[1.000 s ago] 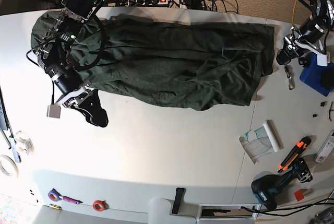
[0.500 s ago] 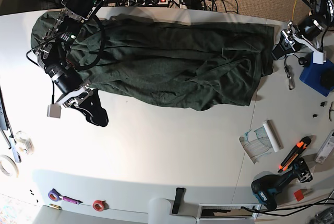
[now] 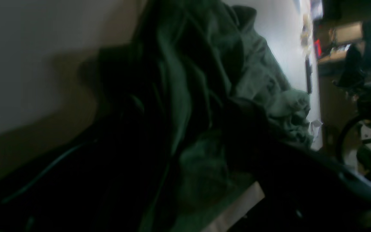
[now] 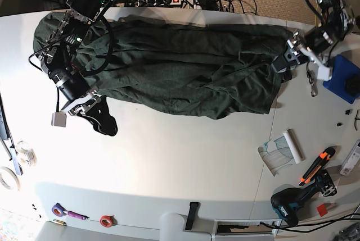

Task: Layout the t-shirt on the table in an organized manner, then fold the t-shirt properly
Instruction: 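Grasp the hem end of the shirt with the left gripper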

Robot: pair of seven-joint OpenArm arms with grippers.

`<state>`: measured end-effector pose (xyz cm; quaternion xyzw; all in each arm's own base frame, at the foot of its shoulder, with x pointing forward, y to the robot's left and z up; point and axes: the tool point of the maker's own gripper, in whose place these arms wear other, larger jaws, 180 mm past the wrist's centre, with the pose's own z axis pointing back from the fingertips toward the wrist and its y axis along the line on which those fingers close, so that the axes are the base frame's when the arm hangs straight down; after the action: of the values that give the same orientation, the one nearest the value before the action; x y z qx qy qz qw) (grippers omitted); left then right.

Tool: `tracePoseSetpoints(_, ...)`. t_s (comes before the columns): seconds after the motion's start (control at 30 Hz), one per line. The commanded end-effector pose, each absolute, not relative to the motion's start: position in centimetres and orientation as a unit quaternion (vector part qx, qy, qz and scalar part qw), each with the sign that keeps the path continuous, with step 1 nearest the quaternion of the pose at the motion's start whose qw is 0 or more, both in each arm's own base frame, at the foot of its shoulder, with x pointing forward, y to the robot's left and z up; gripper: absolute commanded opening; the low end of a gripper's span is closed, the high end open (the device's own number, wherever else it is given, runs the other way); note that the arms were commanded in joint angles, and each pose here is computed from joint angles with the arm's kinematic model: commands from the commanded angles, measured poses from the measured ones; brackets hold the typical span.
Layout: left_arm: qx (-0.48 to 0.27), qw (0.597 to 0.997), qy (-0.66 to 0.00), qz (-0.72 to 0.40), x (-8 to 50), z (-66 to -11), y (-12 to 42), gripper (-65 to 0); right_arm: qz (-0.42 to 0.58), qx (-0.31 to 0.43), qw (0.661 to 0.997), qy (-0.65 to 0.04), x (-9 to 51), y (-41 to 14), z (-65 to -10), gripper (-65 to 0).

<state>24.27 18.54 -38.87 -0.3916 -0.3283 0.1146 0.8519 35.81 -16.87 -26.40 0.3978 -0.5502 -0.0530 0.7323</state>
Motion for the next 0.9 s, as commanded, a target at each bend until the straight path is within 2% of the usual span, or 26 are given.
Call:
tracePoseSetpoints(0.0,-0.387,0.857,-0.325,0.101,24.5,-38.7,18.5,-26.4,-0.045,0.400,0.711,-0.576,36.3,-17.2,-24.4,-39.2)
tracePoseSetpoints(0.3,-0.419,0.857,-0.297,0.042,25.0,-38.8,14.0,-26.4,-0.045,0.400,0.711,-0.576,36.3,-17.2,-24.5,-39.2)
tracePoseSetpoints(0.43,-0.419,0.856,-0.299,0.036,25.4,-38.6,13.8,-27.9,-0.044,0.400,0.713,-0.574,36.3,-17.2,-24.5,-39.2)
tracePoseSetpoints(0.5,-0.420,0.855,-0.302,0.036,25.5,-38.5,13.8,-35.9,-0.043,0.401,0.714,-0.573,36.2,-17.1,-24.6,-39.2)
tracePoseSetpoints(0.63,-0.425,0.845,-0.325,0.025,26.0,-37.8,13.7,-62.8,-0.042,0.397,0.718,-0.571,36.2,-17.2,-24.7,-39.2)
tracePoseSetpoints(0.67,-0.431,0.839,-0.331,0.024,26.1,-37.4,13.6,-65.0,-0.041,0.391,0.722,-0.569,36.3,-17.3,-25.0,-39.2)
tracePoseSetpoints(0.87,-0.491,0.787,-0.373,-0.027,26.3,-34.0,12.0,-65.0,-0.049,0.355,0.729,-0.582,36.8,-18.3,-25.3,-39.2)
